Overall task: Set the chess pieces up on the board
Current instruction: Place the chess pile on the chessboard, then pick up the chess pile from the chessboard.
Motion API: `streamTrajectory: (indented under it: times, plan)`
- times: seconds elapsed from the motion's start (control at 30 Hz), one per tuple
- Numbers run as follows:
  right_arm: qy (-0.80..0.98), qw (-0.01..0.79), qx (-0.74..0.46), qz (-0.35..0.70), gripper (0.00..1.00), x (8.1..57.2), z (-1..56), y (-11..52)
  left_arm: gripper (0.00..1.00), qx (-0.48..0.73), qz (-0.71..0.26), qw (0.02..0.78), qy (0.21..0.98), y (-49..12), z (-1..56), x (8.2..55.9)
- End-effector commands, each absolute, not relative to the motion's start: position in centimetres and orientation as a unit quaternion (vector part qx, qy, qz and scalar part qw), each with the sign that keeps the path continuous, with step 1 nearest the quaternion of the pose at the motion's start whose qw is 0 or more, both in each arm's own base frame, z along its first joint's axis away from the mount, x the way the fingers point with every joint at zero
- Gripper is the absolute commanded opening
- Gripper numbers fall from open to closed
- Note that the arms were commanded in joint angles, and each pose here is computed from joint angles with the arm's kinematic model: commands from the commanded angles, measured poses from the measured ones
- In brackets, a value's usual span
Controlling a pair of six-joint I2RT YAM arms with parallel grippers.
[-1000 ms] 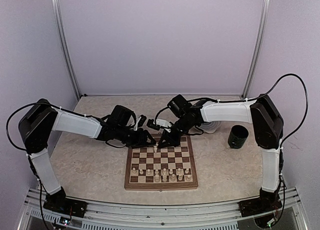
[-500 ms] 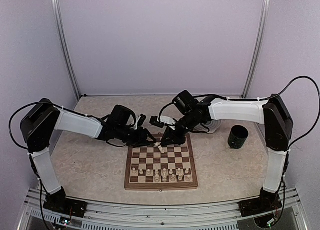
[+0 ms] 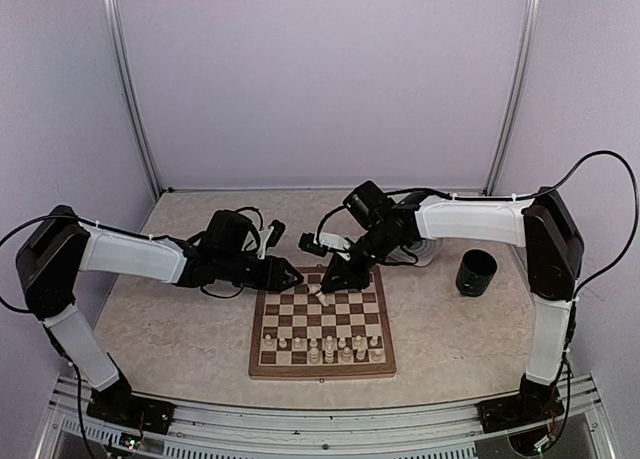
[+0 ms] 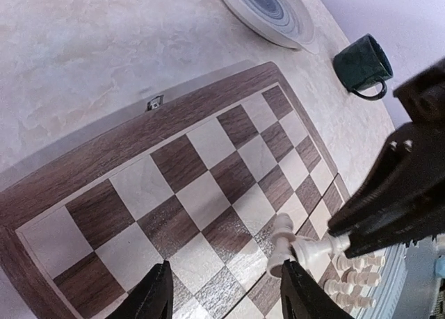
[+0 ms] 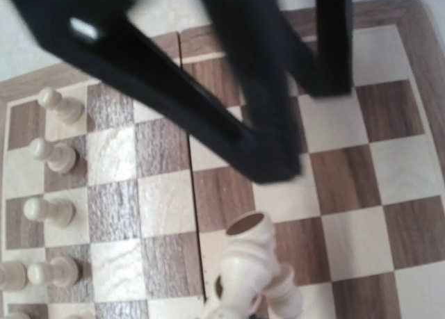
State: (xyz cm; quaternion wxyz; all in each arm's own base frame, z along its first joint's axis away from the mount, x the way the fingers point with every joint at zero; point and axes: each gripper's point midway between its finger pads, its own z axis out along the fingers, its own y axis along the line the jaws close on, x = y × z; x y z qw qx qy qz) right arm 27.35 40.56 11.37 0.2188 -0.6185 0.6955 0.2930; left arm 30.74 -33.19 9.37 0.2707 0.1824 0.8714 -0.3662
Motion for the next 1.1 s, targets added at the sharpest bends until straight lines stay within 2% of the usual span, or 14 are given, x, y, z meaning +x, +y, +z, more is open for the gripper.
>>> streamTrajectory:
  times: [0.0,0.1,0.27,0.43,0.63,0.9,1.07]
  plan:
    - [0.697,0.206,-0.619,0.297,0.04,27.6,10.7,40.5,0.55,0.269,-0.337,0.368,0.824,-33.2,12.1,29.4]
    - [0.7,0.194,-0.618,0.299,0.06,27.7,9.9,40.6,0.55,0.31,-0.335,0.419,0.784,-33.9,13.9,28.0]
    - [0.708,0.165,-0.617,0.301,0.07,28.0,8.5,41.0,0.52,0.353,-0.299,0.42,0.78,-34.7,12.9,27.5]
    - [0.707,0.176,-0.612,0.307,0.29,28.3,9.9,41.0,0.52,0.378,-0.267,0.41,0.786,-34.7,11.7,27.4]
    - [0.702,0.209,-0.601,0.32,0.38,29.0,12.8,39.5,0.53,0.375,-0.251,0.393,0.802,-34.6,11.1,27.7]
    - [0.715,0.241,-0.577,0.313,0.4,30.6,13.8,35.9,0.55,0.444,-0.215,0.337,0.802,-36.4,9.1,26.9]
    - [0.727,0.259,-0.557,0.308,0.4,32.1,14.2,34.5,0.55,0.468,-0.16,0.338,0.801,-37.0,8.7,27.2]
